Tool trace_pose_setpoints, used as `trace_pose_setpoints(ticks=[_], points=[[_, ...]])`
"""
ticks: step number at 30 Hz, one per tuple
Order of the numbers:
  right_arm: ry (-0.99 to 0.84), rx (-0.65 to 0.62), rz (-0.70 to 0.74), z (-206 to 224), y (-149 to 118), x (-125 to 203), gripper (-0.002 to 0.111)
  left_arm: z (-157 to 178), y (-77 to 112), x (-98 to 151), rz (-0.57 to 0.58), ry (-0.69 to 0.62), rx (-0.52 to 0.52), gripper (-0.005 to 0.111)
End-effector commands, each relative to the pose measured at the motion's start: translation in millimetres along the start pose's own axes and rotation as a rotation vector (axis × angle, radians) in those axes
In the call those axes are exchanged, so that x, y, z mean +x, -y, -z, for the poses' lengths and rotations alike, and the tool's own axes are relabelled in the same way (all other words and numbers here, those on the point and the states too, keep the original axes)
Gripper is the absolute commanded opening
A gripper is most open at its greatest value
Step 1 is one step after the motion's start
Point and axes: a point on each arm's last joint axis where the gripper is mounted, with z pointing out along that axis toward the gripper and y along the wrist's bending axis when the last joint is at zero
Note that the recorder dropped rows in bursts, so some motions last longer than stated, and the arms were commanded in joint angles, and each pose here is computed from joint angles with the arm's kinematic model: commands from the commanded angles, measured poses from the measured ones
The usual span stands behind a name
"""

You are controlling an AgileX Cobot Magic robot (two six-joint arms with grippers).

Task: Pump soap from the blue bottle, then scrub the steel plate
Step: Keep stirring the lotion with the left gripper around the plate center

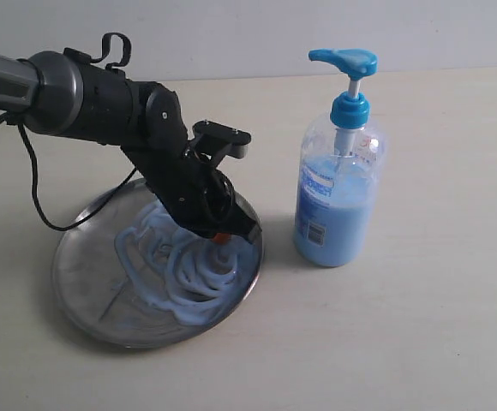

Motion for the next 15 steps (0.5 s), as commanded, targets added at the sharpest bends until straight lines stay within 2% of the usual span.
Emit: trace_pose_setpoints(ticks=[1, 7, 11, 15], points=[[0.008, 0.004, 0.004, -0.3, 0.4, 1.6, 0.000, -6.9, -0.4, 14.5, -0.007, -0.130, 0.010, 0.000], [0.008, 0.004, 0.004, -0.3, 0.4, 1.6, 0.000, -6.1, 3.1, 19.0, 0.012, -0.181, 0.047, 0.000], [0.008, 0.004, 0.004, -0.3, 0.4, 1.6, 0.000, -5.6, 14.1, 14.6, 0.051, -0.136, 0.167, 0.000], [0.008, 0.004, 0.004, -0.3, 0.4, 1.6, 0.000, -5.9, 15.1, 9.4, 0.062, -0.080, 0.179, 0.000]])
